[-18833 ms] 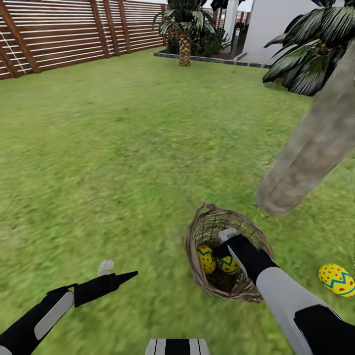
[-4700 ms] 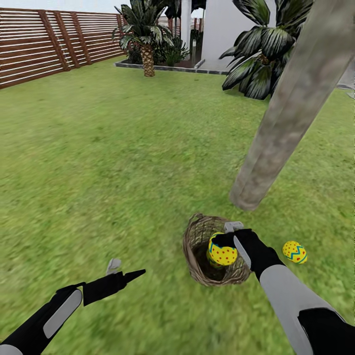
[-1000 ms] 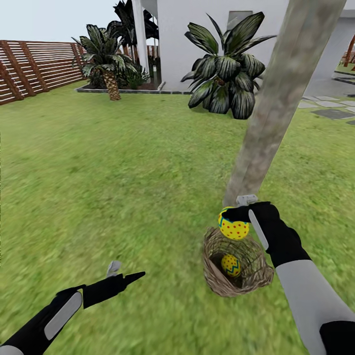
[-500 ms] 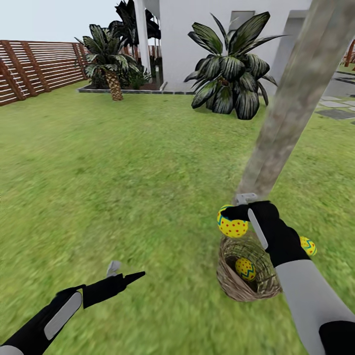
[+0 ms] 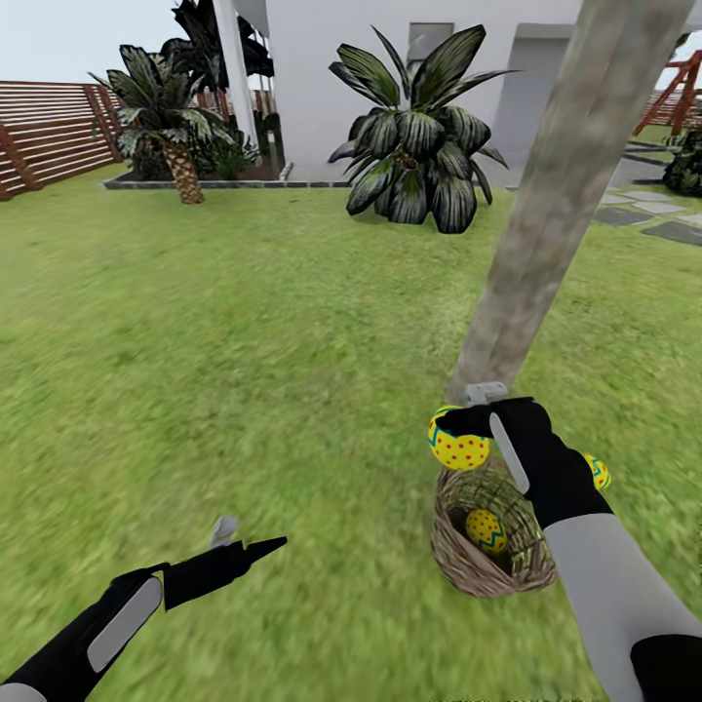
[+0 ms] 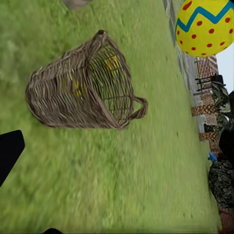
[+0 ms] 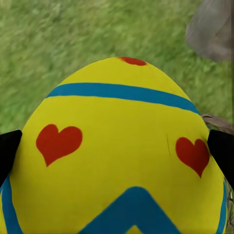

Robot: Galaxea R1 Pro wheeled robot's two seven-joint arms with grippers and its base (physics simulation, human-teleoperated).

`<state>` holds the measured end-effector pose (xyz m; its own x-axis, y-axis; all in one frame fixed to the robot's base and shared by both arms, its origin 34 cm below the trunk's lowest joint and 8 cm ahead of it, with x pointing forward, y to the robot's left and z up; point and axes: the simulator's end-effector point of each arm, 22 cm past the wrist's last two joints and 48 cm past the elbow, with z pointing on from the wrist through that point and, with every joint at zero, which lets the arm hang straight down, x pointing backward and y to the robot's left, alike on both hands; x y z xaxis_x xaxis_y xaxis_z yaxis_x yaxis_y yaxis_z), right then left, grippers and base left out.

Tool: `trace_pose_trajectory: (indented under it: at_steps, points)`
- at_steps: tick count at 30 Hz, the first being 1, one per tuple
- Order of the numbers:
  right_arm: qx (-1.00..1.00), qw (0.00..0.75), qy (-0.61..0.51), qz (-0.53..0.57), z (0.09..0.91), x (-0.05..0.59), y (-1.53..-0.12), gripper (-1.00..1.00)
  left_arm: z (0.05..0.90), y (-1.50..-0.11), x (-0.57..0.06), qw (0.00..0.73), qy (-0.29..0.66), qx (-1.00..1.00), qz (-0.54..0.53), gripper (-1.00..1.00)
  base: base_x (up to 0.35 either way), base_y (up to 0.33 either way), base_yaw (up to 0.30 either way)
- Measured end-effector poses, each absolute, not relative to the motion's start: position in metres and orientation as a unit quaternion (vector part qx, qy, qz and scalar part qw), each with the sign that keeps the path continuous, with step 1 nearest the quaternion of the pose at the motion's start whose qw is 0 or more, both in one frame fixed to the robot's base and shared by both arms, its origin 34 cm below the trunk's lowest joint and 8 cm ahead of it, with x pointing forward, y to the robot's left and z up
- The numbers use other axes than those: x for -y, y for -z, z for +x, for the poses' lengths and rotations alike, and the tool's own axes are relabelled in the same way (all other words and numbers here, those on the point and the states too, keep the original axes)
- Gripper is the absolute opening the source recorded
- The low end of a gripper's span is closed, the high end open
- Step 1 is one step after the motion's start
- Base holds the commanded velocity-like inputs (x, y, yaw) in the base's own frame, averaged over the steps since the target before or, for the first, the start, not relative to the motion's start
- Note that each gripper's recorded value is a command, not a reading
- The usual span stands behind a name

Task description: Take the three Easter eggs out of the wicker basket on the lawn in the garden, then place them on the lawn next to a single tree (choose any tree) so that all three eggs are next to the same tree and none are left in the basket.

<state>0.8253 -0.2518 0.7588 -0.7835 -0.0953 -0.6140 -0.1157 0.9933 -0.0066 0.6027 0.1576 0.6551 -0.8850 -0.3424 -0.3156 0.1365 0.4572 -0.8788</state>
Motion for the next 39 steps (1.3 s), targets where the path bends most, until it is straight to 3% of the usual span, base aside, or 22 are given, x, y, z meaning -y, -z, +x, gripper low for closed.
trace_pose_trajectory:
  at_steps: [34,39]
  points:
    - [-0.948,0.314,-0.01,-0.058,0.82,0.251,-0.75,-1.0,0.603,-0.656,-0.15,0.231,0.523,-0.818,-0.063,1.0,0.088,0.248,-0.015]
    - [-0.948,0.312,-0.011,-0.058,0.82,0.251,-0.748,-1.0,0.603,-0.656,-0.149,0.231,0.523,-0.818,-0.064,1.0,0.098,0.257,-0.23]
